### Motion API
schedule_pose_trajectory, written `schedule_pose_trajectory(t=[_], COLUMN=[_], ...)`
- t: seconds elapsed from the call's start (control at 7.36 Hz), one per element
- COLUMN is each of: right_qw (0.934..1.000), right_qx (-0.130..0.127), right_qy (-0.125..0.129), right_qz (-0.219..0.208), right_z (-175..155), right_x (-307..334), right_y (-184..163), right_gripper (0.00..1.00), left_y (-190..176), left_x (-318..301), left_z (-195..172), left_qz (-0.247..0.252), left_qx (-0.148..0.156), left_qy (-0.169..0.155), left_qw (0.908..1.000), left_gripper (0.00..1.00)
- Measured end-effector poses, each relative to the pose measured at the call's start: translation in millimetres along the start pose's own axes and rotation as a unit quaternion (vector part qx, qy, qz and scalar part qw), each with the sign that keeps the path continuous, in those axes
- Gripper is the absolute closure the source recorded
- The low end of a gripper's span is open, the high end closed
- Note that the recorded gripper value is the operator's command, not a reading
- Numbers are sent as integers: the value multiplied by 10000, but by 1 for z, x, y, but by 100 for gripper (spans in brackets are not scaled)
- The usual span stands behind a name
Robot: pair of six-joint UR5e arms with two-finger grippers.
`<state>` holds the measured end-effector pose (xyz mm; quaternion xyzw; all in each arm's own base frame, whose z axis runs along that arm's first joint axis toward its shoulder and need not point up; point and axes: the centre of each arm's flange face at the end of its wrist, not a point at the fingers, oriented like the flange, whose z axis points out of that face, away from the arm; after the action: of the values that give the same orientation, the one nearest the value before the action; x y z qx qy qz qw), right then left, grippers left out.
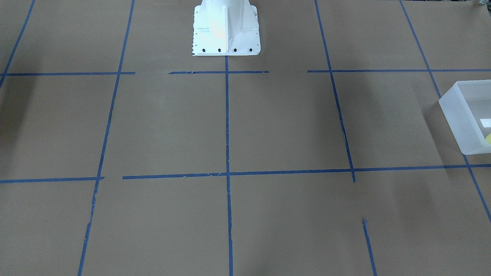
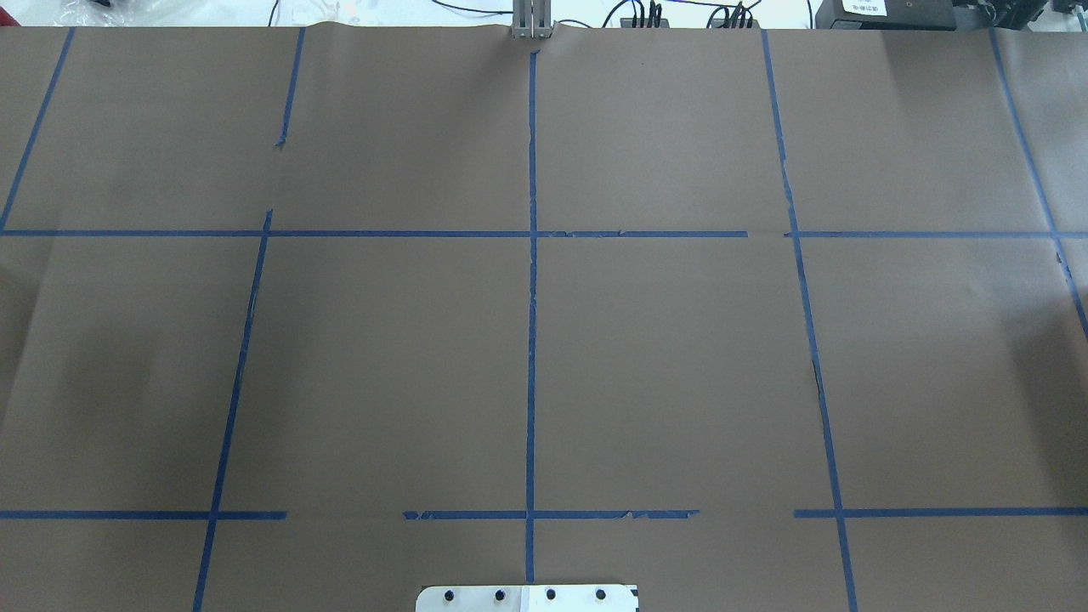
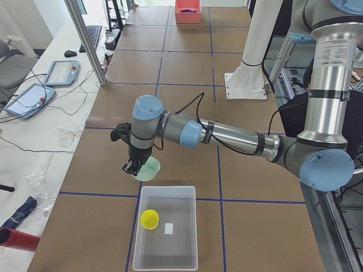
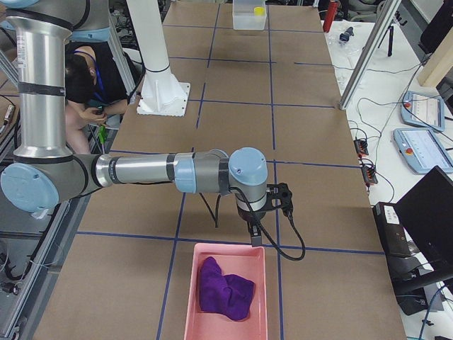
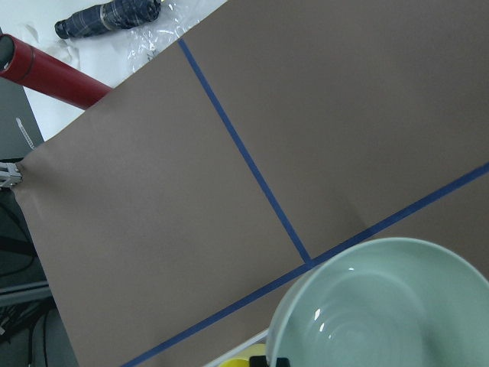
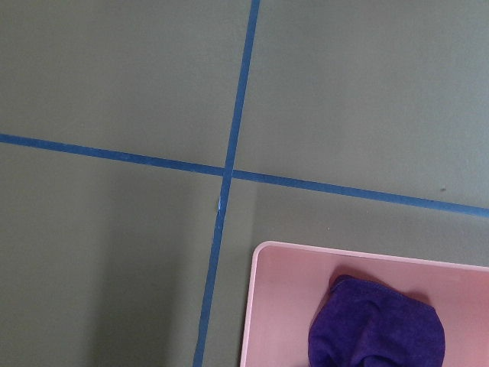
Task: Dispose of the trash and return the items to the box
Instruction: 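Place the green bowl in the clear bin beside the yellow cup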
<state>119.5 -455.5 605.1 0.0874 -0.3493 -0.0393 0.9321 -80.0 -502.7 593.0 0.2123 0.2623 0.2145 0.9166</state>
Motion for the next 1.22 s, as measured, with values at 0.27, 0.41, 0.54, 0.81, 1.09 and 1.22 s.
schedule_pose_trajectory(t=[0.27,0.41,0.54,0.81,1.09,1.22], right_qw=[10000,9999,9999,9998,9998,9998], right_qx=[67,105,120,123,118,115], right_qy=[9,14,17,18,17,16], right_qz=[-63,-97,-115,-130,-140,-141], right_z=[-1,-1,-1,0,1,1], right_x=[-1,-1,-2,-2,-3,-3], right_y=[-2,-3,-3,-3,-4,-4], right_gripper=[0,0,0,0,0,0], left_y=[81,116,141,160,159,151], left_x=[-12,-9,-4,2,3,3], left_z=[64,80,89,96,95,91], left_qz=[-22,-119,-236,-329,-260,-220], left_qx=[200,298,368,428,516,579], left_qy=[356,417,477,596,566,540], left_qw=[9992,9986,9979,9968,9967,9966], left_gripper=[100,100,94,0,0,0])
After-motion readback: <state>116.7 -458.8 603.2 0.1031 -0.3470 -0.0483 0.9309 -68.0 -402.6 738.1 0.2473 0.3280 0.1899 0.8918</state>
